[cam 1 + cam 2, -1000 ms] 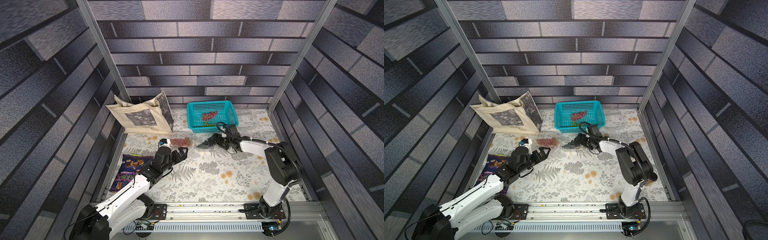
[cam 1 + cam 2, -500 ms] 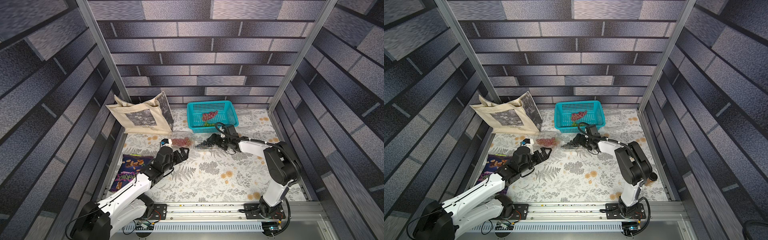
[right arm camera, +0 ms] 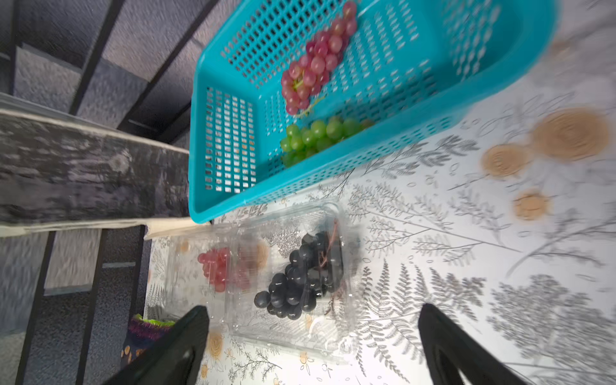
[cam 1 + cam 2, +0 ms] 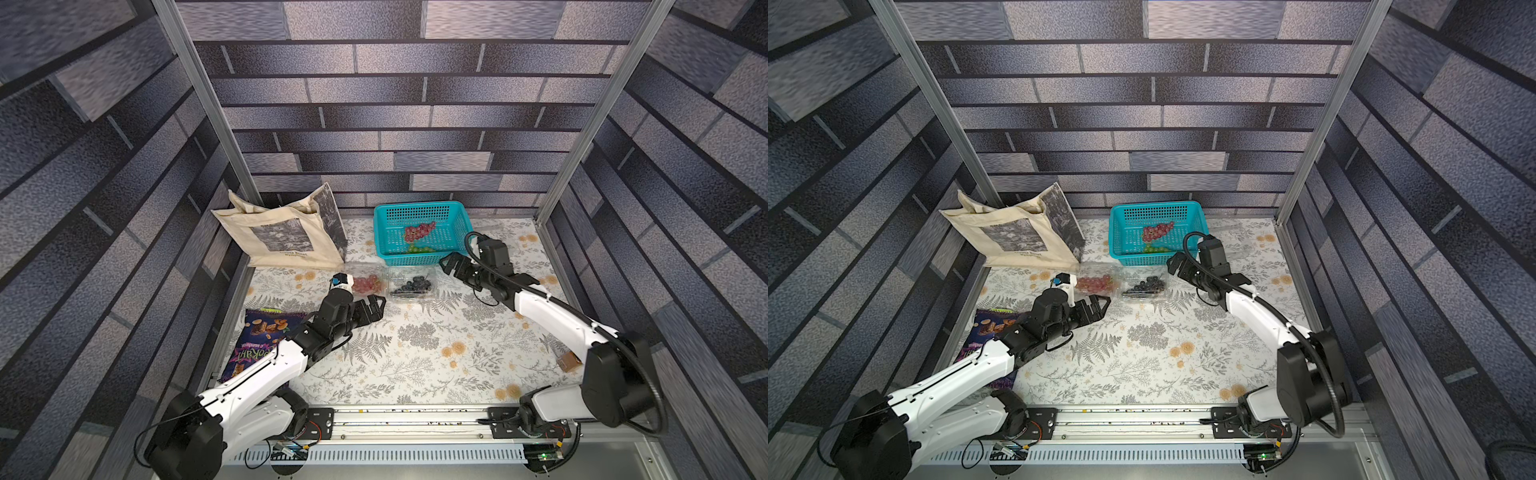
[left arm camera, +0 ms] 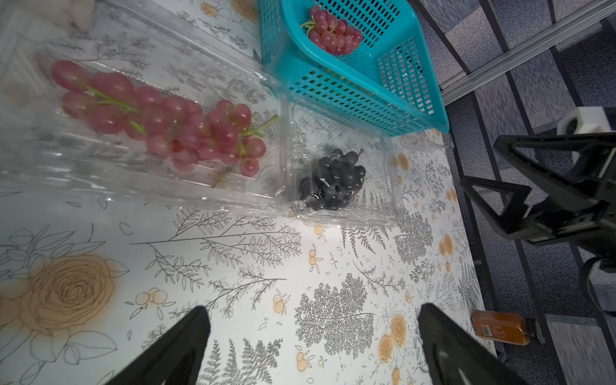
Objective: Pack grapes into containers
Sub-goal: Move the packing box to the center of the board.
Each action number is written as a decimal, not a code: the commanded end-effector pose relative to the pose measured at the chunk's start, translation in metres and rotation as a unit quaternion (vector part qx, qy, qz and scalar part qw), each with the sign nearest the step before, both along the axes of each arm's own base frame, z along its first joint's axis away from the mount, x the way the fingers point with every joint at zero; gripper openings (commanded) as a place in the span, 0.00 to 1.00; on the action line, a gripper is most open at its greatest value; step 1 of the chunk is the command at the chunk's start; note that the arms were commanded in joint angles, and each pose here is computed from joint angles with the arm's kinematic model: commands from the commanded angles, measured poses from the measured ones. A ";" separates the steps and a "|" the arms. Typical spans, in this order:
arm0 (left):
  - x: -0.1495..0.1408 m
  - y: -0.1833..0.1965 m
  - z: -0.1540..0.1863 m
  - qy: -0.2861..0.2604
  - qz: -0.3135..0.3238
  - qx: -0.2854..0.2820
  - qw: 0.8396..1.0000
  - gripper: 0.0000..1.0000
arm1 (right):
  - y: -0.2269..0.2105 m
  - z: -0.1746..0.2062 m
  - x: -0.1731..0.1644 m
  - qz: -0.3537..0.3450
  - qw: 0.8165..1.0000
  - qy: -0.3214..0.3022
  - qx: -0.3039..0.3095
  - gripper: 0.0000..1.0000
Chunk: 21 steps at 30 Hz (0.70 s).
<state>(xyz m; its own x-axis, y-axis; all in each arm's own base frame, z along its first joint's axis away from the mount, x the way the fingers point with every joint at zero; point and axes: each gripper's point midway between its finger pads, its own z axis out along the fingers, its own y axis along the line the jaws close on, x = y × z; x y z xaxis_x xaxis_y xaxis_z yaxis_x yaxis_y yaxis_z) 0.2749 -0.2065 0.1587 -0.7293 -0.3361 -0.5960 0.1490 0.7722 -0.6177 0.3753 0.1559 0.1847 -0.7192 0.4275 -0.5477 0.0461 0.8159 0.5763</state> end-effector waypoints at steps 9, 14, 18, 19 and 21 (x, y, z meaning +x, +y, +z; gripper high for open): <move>0.022 -0.079 0.060 -0.055 -0.123 -0.004 0.991 1.00 | -0.154 0.023 0.039 -0.149 0.965 0.069 -0.205 1.00; 0.032 -0.107 0.075 -0.054 -0.167 0.001 0.984 1.00 | -0.183 0.015 0.076 -0.159 0.958 0.080 -0.225 1.00; 0.045 -0.122 0.086 -0.057 -0.188 0.001 0.981 1.00 | -0.197 -0.003 0.100 -0.144 0.955 0.102 -0.239 0.98; 0.049 -0.124 0.086 -0.057 -0.192 0.004 0.980 1.00 | -0.202 -0.009 0.105 -0.145 0.953 0.107 -0.243 0.97; 0.056 -0.129 0.086 -0.058 -0.199 0.009 0.978 1.00 | -0.210 -0.019 0.114 -0.143 0.950 0.113 -0.253 0.96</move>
